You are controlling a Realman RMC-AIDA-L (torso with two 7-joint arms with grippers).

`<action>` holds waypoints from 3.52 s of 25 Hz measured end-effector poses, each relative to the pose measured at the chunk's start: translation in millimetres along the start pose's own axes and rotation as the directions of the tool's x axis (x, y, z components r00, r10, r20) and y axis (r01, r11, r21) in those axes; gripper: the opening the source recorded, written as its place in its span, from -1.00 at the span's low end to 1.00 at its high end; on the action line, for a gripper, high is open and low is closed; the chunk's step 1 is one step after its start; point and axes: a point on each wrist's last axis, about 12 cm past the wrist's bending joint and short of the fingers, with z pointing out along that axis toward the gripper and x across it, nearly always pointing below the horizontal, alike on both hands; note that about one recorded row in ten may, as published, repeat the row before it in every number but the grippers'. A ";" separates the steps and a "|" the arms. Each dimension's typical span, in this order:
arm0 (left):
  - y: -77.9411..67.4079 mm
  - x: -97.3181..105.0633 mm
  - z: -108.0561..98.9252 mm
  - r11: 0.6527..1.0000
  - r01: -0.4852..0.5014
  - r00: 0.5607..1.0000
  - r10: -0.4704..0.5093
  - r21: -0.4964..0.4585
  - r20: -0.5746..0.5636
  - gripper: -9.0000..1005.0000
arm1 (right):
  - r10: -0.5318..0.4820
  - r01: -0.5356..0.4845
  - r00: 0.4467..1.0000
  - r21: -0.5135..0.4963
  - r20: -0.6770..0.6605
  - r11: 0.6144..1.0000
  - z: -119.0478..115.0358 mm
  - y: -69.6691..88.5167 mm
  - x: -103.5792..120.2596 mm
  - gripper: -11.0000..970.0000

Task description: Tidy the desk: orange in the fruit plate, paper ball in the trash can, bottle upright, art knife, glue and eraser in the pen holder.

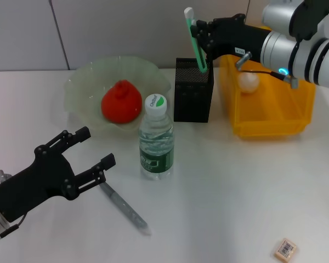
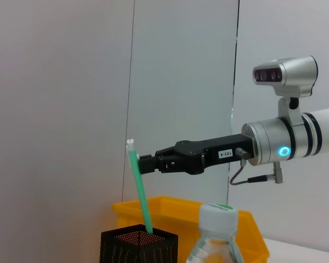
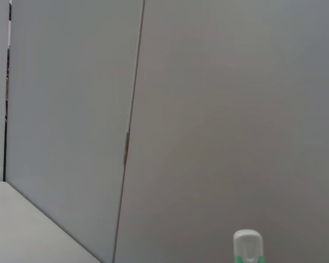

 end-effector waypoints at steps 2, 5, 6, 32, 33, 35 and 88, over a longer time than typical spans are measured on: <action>0.0 0.0 0.0 1.000 -0.001 1.000 0.001 0.000 0.000 0.65 | 0.005 -0.005 1.000 0.002 -0.001 1.000 -0.2 0.6 3.0 -0.71; -0.1 0.3 -0.4 1.000 0.000 1.000 0.000 -0.001 -0.001 0.65 | 0.009 -0.009 1.000 0.002 -0.008 1.000 -0.4 1.3 6.3 -0.70; -0.5 0.6 -0.6 1.000 0.000 1.000 0.000 0.000 -0.003 0.65 | 0.007 -0.007 1.000 0.002 -0.009 1.000 -0.5 1.4 6.9 -0.70; -1.9 1.8 -3.1 1.000 0.005 1.000 -0.005 -0.002 -0.002 0.65 | 0.015 -0.015 1.000 0.001 -0.015 1.000 -3.0 3.0 12.0 -0.09; -1.8 1.7 -3.2 1.000 0.005 1.000 -0.005 -0.002 -0.002 0.65 | 0.015 -0.015 1.000 0.002 -0.010 1.000 -3.3 2.6 11.0 -0.04; -1.7 1.4 -3.4 1.000 0.004 1.000 -0.004 -0.002 -0.001 0.65 | 0.014 -0.014 1.000 0.001 0.007 1.000 -5.1 1.6 7.9 0.04; -5.5 -0.4 -9.9 1.000 0.001 1.000 -0.001 0.028 0.010 0.65 | -0.114 -0.076 0.814 -0.299 -0.570 0.951 -126.7 44.1 -26.0 0.57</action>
